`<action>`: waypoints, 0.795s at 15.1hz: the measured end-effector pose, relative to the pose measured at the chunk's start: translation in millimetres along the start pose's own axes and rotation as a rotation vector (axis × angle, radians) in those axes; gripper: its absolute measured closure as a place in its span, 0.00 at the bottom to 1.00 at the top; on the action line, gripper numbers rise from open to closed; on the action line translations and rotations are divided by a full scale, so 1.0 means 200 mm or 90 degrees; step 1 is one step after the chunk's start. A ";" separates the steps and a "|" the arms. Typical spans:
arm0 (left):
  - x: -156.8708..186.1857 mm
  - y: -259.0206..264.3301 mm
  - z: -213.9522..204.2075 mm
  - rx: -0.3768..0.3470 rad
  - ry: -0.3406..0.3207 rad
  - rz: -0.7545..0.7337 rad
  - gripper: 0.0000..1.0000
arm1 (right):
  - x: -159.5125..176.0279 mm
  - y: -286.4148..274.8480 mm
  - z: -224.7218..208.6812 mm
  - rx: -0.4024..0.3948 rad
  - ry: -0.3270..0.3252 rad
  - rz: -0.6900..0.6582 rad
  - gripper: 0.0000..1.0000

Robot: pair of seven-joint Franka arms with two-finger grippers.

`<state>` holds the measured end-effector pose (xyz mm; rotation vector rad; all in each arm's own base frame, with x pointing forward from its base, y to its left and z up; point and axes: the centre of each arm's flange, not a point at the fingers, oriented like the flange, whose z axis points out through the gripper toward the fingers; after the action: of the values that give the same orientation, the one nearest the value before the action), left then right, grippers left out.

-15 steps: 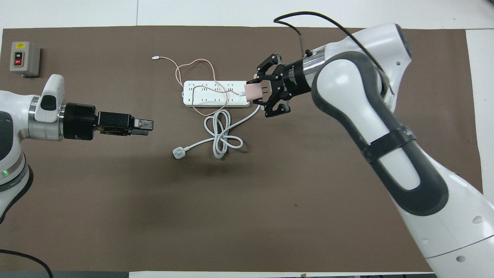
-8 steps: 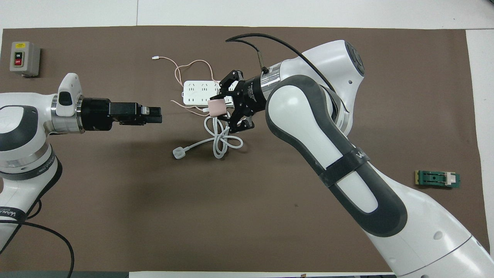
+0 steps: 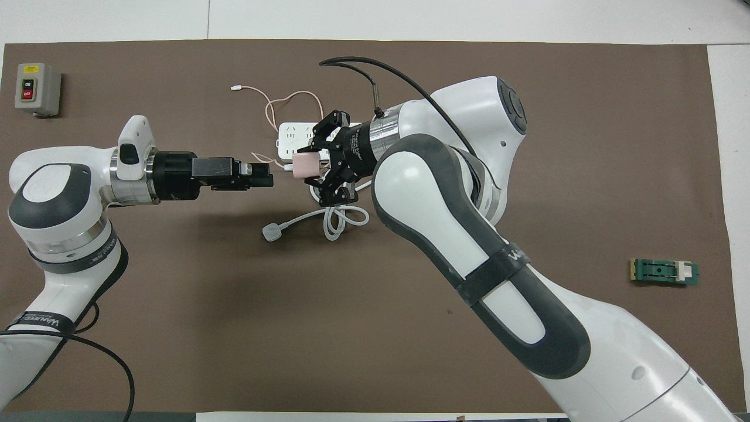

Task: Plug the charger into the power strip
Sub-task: 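Carry the charger toward the left gripper above the power strip, then close the left gripper on the charger held by the right gripper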

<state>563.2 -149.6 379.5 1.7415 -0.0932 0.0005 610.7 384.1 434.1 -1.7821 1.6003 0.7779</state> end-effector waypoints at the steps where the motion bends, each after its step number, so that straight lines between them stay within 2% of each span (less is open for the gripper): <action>1: -0.01 0.00 0.04 -0.001 -0.005 0.001 0.00 | 0.00 0.00 0.00 0.004 0.000 0.000 0.48; 5: -0.01 0.00 0.10 -0.001 -0.010 0.007 0.00 | 0.00 0.00 0.00 0.005 0.001 0.001 0.48; 12: 0.00 -0.01 0.15 -0.029 0.024 0.008 0.00 | 0.00 -0.01 0.00 0.006 0.001 0.001 0.48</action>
<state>562.3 -179.7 372.6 1.6942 -0.0752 0.0401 611.8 383.6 434.1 -1.7758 1.6044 0.7684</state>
